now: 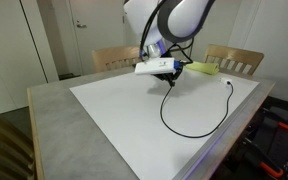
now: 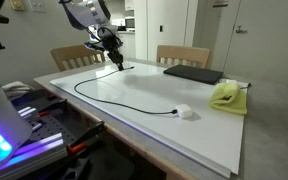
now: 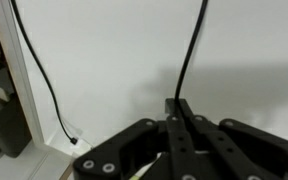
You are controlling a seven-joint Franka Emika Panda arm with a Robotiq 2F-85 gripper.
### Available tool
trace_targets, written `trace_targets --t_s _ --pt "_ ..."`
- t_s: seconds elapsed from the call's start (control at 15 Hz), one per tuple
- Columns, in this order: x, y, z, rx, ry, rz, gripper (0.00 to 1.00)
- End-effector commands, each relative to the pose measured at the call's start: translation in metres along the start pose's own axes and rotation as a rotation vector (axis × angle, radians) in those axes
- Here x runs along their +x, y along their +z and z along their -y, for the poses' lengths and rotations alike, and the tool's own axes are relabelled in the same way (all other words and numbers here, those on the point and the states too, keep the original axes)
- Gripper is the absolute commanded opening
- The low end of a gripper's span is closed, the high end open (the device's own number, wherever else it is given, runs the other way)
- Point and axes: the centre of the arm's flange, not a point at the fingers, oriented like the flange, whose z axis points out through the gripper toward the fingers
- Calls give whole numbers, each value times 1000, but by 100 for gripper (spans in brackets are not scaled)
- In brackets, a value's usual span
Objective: Take the charger and position it in the center of the table
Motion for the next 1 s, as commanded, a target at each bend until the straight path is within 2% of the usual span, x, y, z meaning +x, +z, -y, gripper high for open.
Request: trace_targets --t_s 0.0,0.07,0.13,0.33,0.4,0.53,0.73,0.93 --pt "18 27 -43 112 53 140 1" --pt "11 17 -14 60 33 73 1" --pt "14 23 -19 63 40 84 4" --pt "13 19 -16 69 36 79 4" --pt "10 17 -16 71 32 78 1" --pt "10 17 -12 166 -30 127 1" --pt "17 18 -9 280 -54 202 1" --pt "30 26 -13 267 10 253 1"
